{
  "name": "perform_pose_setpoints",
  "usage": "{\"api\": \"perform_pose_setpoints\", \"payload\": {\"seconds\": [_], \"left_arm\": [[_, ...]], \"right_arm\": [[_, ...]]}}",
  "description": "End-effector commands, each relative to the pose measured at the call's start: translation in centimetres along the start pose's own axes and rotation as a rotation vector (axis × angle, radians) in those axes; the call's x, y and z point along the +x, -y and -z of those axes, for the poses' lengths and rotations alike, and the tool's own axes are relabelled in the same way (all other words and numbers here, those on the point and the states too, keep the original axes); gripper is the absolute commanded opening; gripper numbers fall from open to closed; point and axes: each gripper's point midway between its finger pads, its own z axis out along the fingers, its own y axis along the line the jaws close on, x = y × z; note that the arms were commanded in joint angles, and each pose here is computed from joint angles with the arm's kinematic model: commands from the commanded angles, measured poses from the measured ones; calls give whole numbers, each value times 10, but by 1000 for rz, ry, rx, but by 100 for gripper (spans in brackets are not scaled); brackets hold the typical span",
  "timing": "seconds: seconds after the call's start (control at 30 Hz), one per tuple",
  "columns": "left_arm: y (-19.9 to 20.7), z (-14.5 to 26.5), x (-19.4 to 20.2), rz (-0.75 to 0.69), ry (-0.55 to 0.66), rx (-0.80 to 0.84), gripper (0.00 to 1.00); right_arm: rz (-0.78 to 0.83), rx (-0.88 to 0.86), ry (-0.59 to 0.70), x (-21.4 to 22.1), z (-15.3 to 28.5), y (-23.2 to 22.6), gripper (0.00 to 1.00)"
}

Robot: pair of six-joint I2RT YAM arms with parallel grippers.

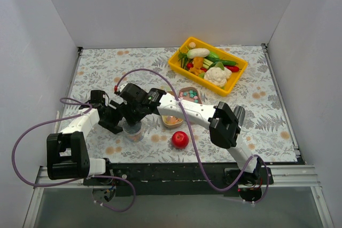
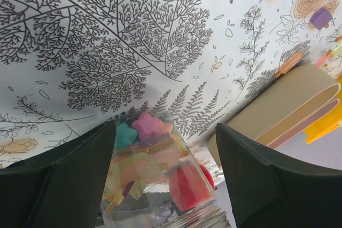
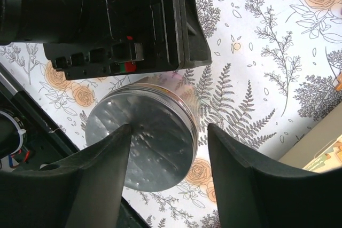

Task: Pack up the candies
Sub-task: Close the bottle lid on the packing bottle.

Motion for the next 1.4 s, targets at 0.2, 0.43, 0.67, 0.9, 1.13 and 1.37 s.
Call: {"api": "perform_pose_setpoints", "payload": {"seconds": [0.2,0.43,0.67,0.9,1.13,1.37], "left_arm": [[-2,3,-8,7,28,3,75],[-3,6,-16,17,55,-2,75],[-16,22,-33,32,149,-31,75],[-28,48,-53,88,245,-29,76],[-19,40,-1,204,6,127,79],[-7,26,17,367,-130,247,80]], "right_arm": [[20,100,-260,82,-34,34,61],[28,146,-371,101,-38,42,61],[-17,148,-394,103,-39,47,61],[-57,197,-389,101,-41,79,60],[-43,185,-321,81,-36,83,60],[-54,165,-288,72,-31,78,60]]}}
